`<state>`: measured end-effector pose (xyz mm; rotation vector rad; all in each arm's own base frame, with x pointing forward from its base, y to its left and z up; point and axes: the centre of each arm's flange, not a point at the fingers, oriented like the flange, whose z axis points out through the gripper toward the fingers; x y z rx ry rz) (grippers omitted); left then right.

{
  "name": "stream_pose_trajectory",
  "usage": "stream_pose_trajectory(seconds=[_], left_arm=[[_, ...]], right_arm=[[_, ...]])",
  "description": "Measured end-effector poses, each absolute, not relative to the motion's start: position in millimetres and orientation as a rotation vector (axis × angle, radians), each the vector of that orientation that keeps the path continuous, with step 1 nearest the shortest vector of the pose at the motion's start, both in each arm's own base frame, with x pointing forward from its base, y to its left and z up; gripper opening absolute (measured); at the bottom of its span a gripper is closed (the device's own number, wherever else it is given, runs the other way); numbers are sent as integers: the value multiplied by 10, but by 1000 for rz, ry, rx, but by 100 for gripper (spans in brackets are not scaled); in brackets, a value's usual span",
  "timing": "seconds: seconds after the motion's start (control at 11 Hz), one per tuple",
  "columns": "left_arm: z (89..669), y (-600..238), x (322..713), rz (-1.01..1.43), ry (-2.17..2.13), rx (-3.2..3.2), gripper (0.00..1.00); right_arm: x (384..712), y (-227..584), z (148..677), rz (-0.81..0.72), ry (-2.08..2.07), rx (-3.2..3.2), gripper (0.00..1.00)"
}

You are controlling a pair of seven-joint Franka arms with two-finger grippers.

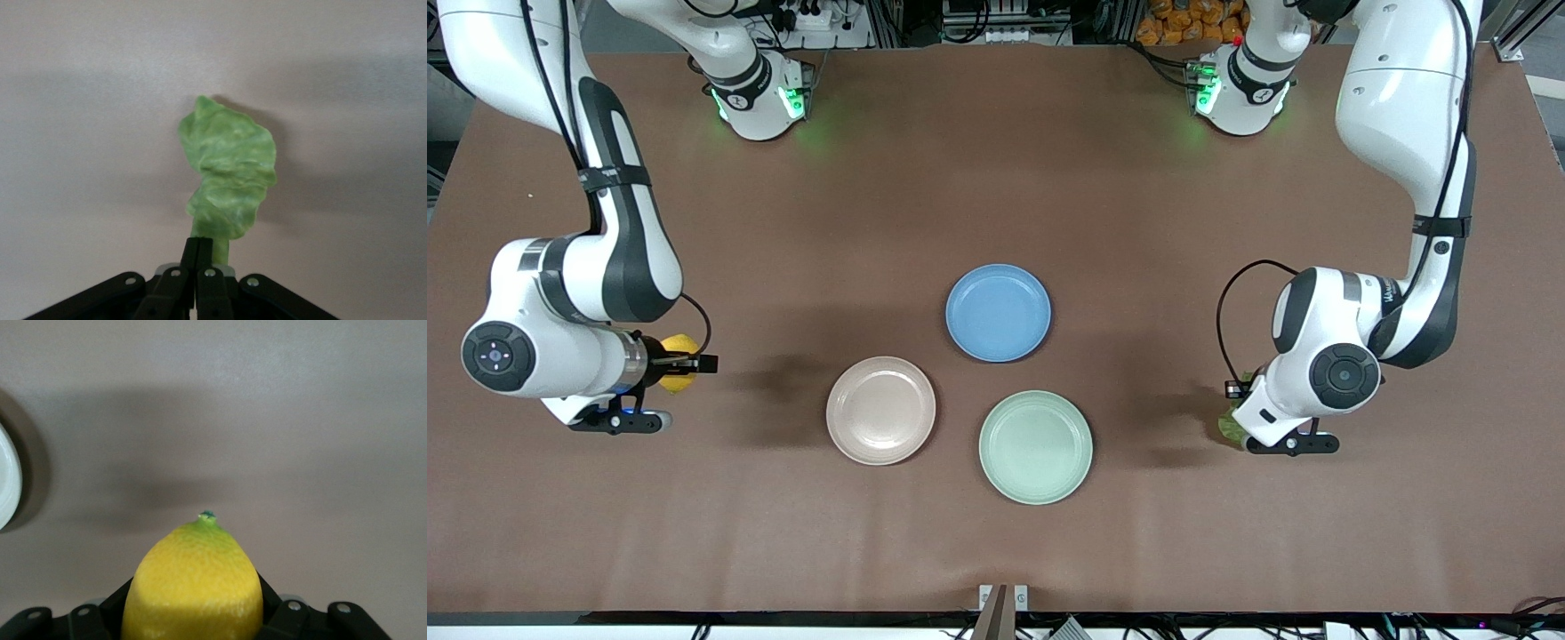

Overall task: Pick lemon and lettuce from plates
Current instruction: 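Lower the lettuce onto the table while the right gripper lowers the lemon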

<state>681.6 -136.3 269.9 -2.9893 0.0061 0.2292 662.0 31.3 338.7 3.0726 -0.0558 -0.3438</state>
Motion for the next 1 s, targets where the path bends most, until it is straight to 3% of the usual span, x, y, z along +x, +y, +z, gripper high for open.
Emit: stream_pose_trajectory(seconds=[0.55,1.0], left_arm=[[2577,-1041,6795,277,-51,-2977,5],[2594,-1056,6801,268,-41,-2971,65]], right_arm=[[6091,214,3040,-261,-21,3067,64],[5833,173,2582,-128,1,3074,64]])
